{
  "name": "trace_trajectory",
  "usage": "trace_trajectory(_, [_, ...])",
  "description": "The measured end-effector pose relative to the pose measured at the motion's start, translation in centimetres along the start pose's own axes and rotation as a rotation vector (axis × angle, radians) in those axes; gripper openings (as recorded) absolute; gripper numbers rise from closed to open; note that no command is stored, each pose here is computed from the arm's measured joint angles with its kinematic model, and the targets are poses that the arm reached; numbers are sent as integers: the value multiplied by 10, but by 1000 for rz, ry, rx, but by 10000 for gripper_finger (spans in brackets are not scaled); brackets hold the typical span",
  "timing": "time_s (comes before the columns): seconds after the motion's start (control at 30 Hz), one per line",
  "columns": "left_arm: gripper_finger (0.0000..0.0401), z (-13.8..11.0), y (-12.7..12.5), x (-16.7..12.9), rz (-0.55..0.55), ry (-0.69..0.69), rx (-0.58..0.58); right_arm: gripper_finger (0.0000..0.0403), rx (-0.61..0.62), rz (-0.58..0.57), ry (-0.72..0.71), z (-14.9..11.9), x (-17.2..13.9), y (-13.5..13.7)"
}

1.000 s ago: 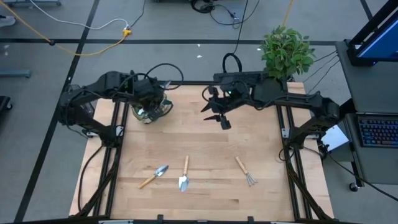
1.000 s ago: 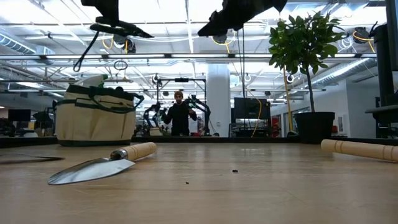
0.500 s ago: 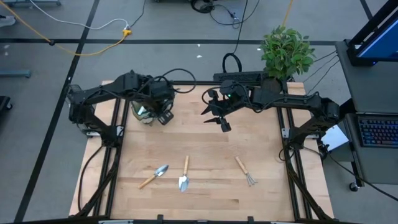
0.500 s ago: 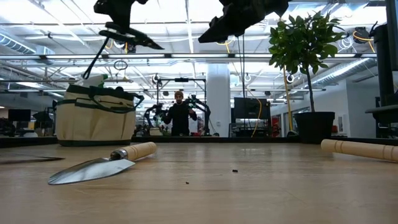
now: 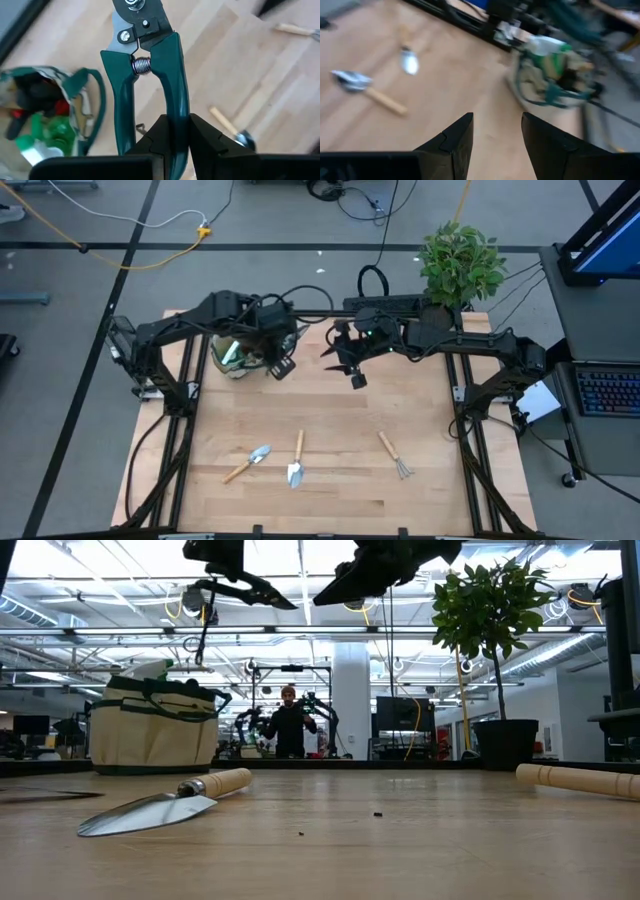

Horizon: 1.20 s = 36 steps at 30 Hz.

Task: Pick & Place Garden tools in Gardening bag
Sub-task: Put the shear scissor into the gardening bag

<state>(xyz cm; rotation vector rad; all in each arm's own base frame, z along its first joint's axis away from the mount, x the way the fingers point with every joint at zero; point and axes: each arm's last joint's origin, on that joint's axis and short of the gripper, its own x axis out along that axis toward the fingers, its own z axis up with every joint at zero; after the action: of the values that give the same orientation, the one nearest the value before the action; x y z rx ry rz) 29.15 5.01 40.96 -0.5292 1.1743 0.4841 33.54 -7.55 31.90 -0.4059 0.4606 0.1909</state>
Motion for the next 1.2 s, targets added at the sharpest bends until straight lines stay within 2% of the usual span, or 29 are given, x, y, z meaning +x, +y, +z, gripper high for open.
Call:
trace_trajectory(0.1, [47, -1, -1, 0, -40, 24, -30, 160, -62, -95, 24, 1, 0, -4])
trace_trajectory(0.3, [47, -1, -2, 0, -99, 61, -76, 160, -188, -172, -16, 12, 1, -3])
trace_trajectory(0.5, [47, 4, 8, 0, -116, 71, -143, 160, -379, -272, -21, 32, 7, 16])
trace_trajectory(0.67, [47, 11, 13, 3, -178, 92, -173, 160, -542, -384, 25, 44, 15, 32])
trace_trajectory(0.83, [47, 19, 10, 8, -251, 94, -175, 160, -586, -460, 55, 45, 25, 33])
trace_trajectory(1.2, [47, 26, 3, 14, -323, 71, -162, 160, -577, -452, 60, 43, 28, 34])
